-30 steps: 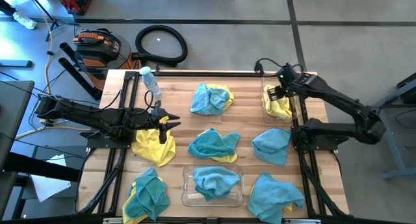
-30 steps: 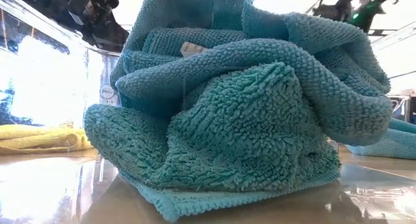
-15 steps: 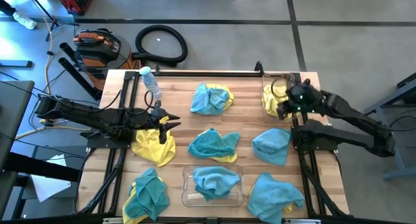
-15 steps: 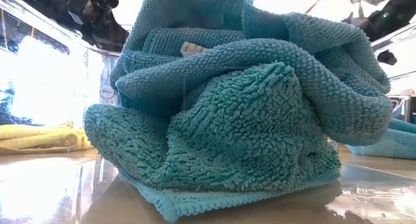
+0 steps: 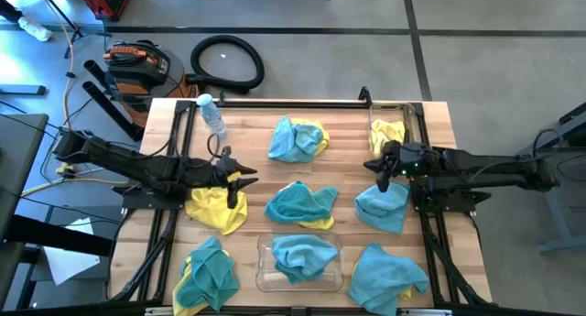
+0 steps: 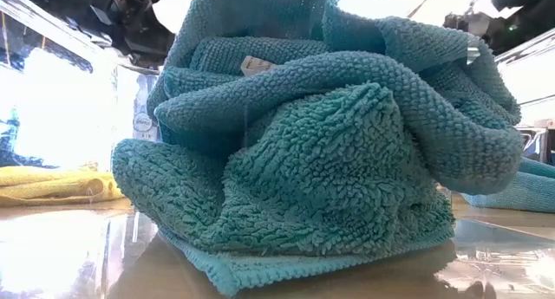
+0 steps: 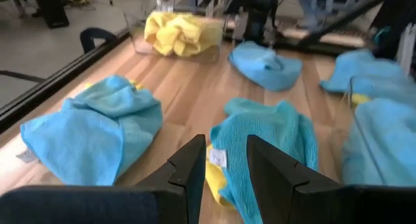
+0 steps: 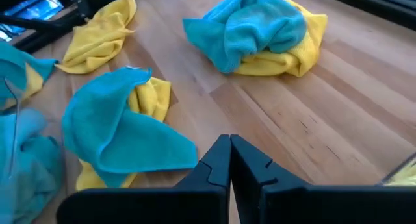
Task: Sort microfiber towel by color & place in baskets
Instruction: Put the blue microfiber towel into the bottom transparent bin
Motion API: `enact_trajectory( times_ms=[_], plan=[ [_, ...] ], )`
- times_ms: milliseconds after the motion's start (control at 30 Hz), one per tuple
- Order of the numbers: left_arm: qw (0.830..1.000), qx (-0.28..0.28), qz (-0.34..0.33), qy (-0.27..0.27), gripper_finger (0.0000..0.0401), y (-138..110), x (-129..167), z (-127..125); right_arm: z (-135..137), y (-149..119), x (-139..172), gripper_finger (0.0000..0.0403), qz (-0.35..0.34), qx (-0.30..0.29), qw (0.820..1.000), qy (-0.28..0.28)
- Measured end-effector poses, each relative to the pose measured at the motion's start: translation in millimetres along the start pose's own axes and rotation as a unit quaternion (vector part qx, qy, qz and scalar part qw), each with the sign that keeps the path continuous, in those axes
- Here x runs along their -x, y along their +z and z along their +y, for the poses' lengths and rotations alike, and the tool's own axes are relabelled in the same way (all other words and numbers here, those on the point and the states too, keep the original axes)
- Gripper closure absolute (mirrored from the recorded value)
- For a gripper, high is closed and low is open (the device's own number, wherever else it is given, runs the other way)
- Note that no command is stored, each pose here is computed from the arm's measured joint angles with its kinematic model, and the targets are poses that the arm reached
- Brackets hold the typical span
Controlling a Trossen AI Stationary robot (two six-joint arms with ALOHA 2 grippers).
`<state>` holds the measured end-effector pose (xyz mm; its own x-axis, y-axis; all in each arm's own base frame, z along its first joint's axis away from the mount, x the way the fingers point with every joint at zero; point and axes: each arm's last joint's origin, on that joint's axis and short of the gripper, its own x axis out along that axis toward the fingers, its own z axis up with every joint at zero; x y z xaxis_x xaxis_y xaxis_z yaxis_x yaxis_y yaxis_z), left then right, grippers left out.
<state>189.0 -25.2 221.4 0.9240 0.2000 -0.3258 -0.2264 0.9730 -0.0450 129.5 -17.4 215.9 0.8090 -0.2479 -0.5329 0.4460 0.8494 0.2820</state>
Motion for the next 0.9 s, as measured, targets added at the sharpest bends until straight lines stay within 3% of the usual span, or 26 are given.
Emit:
enact_trajectory(
  times_ms=[267,400,667,900],
  plan=[
    [0.993,-0.026,0.115,0.032,0.0302,22.9,-8.7,-34.4,11.0,-5.0,-6.6,0.0402,0.003,0.017,1.0,-0.016],
    [0.982,-0.002,0.185,0.04,0.0302,35.0,-5.8,-53.9,15.0,-8.6,-10.4,0.0402,0.02,0.018,1.0,-0.011],
    [0.943,0.067,0.325,0.034,0.0328,52.7,14.1,-98.0,24.3,-17.8,-21.8,0.0402,0.06,0.033,0.998,-0.008],
    [0.906,0.147,0.396,0.027,0.0364,54.6,29.0,-138.9,34.1,-29.0,-31.7,0.0402,0.084,0.031,0.996,-0.027]
  ],
)
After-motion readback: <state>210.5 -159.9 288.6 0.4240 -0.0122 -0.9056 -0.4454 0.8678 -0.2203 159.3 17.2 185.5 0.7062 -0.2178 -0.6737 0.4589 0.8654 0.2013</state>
